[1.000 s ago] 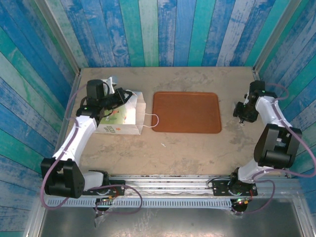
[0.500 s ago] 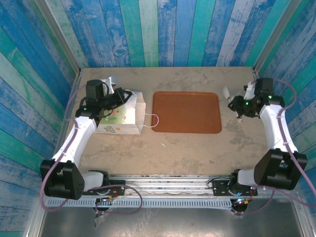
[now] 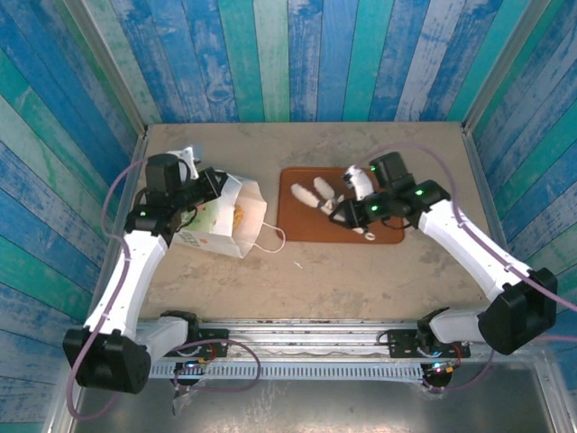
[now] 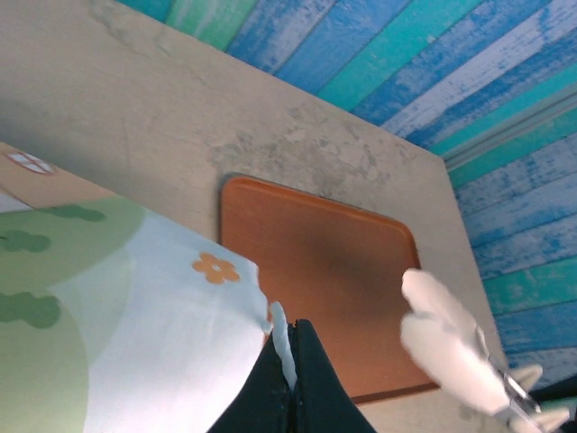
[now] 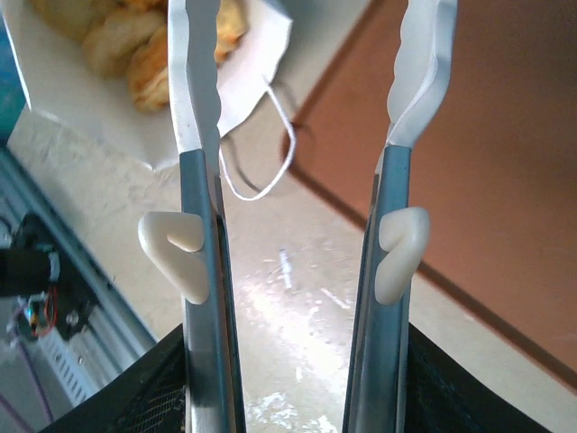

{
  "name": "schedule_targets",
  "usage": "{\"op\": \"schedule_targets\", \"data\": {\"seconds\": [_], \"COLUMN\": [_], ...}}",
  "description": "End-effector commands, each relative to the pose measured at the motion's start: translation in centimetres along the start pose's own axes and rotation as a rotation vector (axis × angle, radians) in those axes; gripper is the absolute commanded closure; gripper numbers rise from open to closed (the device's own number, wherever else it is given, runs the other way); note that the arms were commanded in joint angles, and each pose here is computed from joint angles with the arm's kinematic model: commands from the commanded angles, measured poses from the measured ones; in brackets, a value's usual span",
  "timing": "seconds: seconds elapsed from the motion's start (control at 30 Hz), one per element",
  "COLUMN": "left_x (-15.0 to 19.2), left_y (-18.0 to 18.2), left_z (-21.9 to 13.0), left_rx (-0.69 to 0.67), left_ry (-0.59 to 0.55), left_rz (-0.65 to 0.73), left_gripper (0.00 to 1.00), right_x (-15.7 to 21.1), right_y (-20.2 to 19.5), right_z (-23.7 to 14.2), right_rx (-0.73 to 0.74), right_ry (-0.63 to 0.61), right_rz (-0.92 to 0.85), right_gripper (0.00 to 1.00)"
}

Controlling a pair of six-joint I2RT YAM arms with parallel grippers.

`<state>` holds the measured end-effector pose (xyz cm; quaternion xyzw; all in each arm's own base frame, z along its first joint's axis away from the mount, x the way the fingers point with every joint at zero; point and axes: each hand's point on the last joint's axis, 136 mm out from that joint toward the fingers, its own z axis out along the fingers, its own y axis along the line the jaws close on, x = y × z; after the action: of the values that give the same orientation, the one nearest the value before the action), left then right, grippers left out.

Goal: Take the fake bread out of the paper bag

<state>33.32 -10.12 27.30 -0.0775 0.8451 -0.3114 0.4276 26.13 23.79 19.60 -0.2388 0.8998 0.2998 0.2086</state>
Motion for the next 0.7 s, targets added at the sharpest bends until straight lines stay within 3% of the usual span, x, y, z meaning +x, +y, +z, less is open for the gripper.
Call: {"op": "schedule_targets", "data": {"seconds": [0.0, 0.23, 0.67], "left_x": [-0.1, -0.2, -0.6], "left_y": [1.4, 0.9, 0.2], "left_z": [-2.2, -2.9, -1.6], "left_rx": [-0.110, -0.075, -0.029], "left_ry": [-0.056, -0.107, -0.083], "left_rz": [0.040, 0.000, -0.039], "left_gripper": [1.00, 1.00, 1.00], "right_x": [0.1, 3.8, 4.9], "right_y": [1.7, 7.8, 10.5], "right_z": [2.0, 5.1, 9.6], "right_rx": [-0.019, -0.198, -0.243], "right_ry": [0.019, 0.163, 0.223], "right_rz": [-0.082, -0.204, -0.197], "right_gripper": [0.47, 0.47, 0.49]}}
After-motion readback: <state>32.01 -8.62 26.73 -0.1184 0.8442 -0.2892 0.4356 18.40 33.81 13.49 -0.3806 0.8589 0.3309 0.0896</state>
